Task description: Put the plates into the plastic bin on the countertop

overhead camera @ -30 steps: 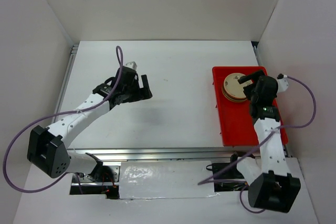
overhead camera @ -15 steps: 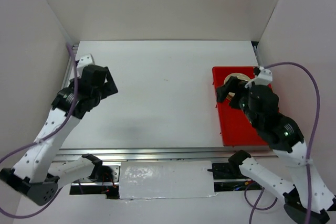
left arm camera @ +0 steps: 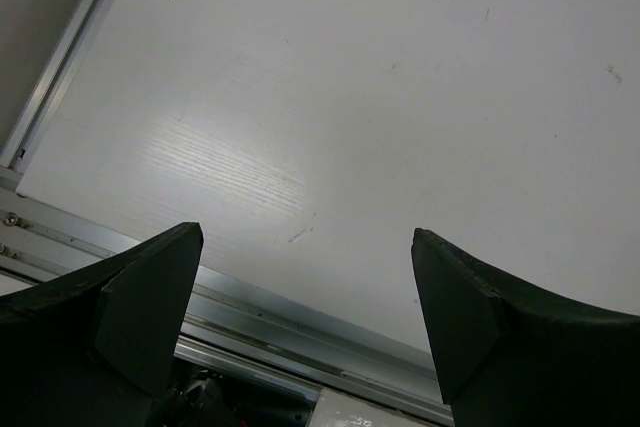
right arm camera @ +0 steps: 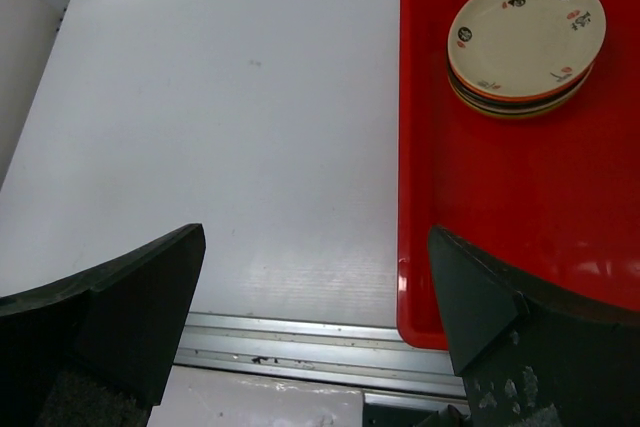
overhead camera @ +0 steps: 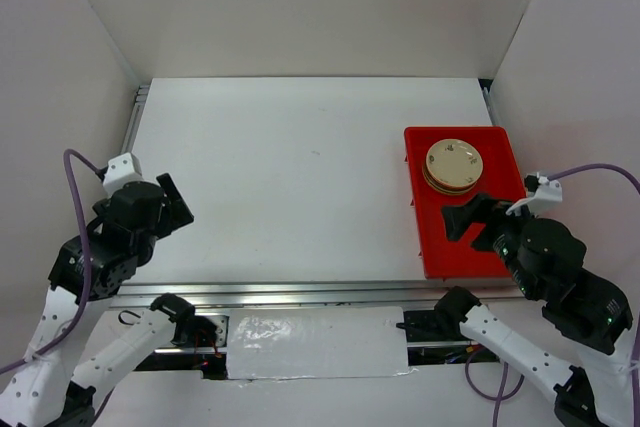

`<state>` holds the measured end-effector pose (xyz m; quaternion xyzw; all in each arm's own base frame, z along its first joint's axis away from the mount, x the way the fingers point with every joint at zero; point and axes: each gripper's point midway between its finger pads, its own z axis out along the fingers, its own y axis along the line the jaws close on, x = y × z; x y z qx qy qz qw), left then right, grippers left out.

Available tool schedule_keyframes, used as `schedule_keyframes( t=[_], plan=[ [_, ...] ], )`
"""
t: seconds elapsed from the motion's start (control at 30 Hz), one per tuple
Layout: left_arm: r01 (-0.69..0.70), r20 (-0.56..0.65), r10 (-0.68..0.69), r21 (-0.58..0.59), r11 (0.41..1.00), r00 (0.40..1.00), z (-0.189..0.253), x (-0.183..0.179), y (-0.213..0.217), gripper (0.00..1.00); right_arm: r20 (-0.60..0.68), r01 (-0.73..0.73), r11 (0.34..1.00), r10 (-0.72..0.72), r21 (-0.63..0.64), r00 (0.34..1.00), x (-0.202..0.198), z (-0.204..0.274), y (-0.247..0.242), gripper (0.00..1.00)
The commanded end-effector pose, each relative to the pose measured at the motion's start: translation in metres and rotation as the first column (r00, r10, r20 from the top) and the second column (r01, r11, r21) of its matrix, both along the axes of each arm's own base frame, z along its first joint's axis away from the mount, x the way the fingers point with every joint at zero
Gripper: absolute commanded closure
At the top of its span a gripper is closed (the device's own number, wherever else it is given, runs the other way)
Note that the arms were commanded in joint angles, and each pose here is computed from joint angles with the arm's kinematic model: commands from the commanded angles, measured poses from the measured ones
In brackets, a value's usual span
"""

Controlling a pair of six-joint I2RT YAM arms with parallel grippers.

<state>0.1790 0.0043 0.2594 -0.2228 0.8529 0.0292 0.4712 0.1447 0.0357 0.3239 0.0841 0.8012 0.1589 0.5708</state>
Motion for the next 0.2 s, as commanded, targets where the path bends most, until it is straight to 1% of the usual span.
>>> schedule_keyframes(
  t=[0.0,0.17],
  plan=[
    [-0.01,0.039,0.011,-0.027,1.0,0.999,0.0087,-0.0005,0.0001,0.01,0.007,0.019,1.0,-0.019,-0.013,1.0,-0.0024,-0.0009,-0.0074,0.0],
    [-0.014,0.037,0.015,-0.019,1.0,0.999,0.0128,0.0044,-0.0006,0.01,0.022,0.028,1.0,-0.028,0.003,0.999,-0.0015,0.0037,-0.0081,0.0]
  ],
)
